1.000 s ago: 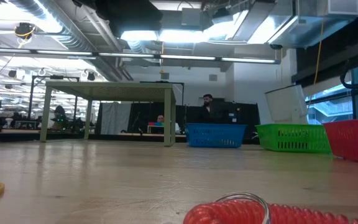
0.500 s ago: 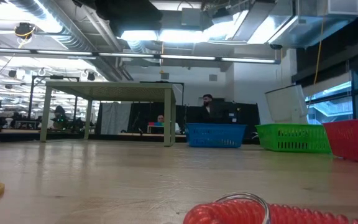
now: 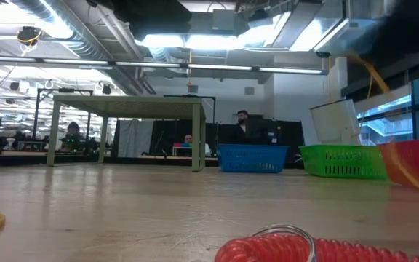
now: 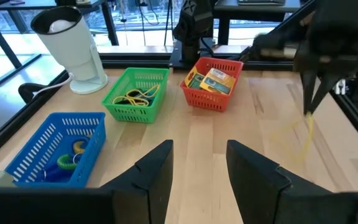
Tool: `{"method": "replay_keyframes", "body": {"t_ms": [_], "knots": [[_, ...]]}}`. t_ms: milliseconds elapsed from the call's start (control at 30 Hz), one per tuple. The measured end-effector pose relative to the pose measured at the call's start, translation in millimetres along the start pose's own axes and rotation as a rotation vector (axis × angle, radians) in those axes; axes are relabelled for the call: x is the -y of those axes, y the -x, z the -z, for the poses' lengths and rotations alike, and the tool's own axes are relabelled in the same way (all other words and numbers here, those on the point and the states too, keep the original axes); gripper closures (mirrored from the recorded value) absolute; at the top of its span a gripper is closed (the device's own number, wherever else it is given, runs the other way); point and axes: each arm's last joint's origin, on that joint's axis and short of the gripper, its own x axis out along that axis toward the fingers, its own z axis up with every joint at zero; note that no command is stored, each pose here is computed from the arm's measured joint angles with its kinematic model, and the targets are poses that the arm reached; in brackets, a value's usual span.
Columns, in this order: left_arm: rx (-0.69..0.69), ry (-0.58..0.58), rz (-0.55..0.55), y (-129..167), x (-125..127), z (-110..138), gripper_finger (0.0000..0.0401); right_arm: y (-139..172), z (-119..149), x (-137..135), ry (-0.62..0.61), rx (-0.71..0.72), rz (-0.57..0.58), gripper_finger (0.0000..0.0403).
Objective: Pick & Place Office Desk Supplies
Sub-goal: Put the yellow rubber band into the green bin
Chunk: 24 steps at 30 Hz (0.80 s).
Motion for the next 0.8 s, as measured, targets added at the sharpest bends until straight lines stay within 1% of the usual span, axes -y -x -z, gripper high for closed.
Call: {"method": "replay_keyframes", "body": {"t_ms": [67, 200, 267, 333, 433, 533, 700, 800], "knots": [[0.001, 0.0, 0.0, 0, 0, 0, 0.0258, 4, -14, -4, 0.082, 0.129, 0.043, 0.0402], [-0.001, -0.001, 0.0, 0, 0, 0, 0.0258, 13, -48, -13, 0.187, 0.336, 0.144, 0.0402], [-0.002, -0.002, 0.0, 0, 0, 0, 0.0257, 20, -65, -18, 0.212, 0.402, 0.183, 0.0402], [-0.002, -0.002, 0.0, 0, 0, 0, 0.0258, 27, -82, -22, 0.207, 0.45, 0.207, 0.0403], [-0.002, -0.002, -0.003, 0, 0, 0, 0.0258, 37, -108, -25, 0.218, 0.487, 0.233, 0.0402], [-0.002, -0.002, -0.003, 0, 0, 0, 0.0258, 46, -129, -27, 0.247, 0.495, 0.237, 0.0399], [-0.002, -0.002, -0.003, 0, 0, 0, 0.0258, 55, -154, -26, 0.28, 0.509, 0.254, 0.0397], [-0.003, -0.002, -0.003, 0, 0, 0, 0.0257, 57, -164, -25, 0.286, 0.514, 0.266, 0.0396]]}}
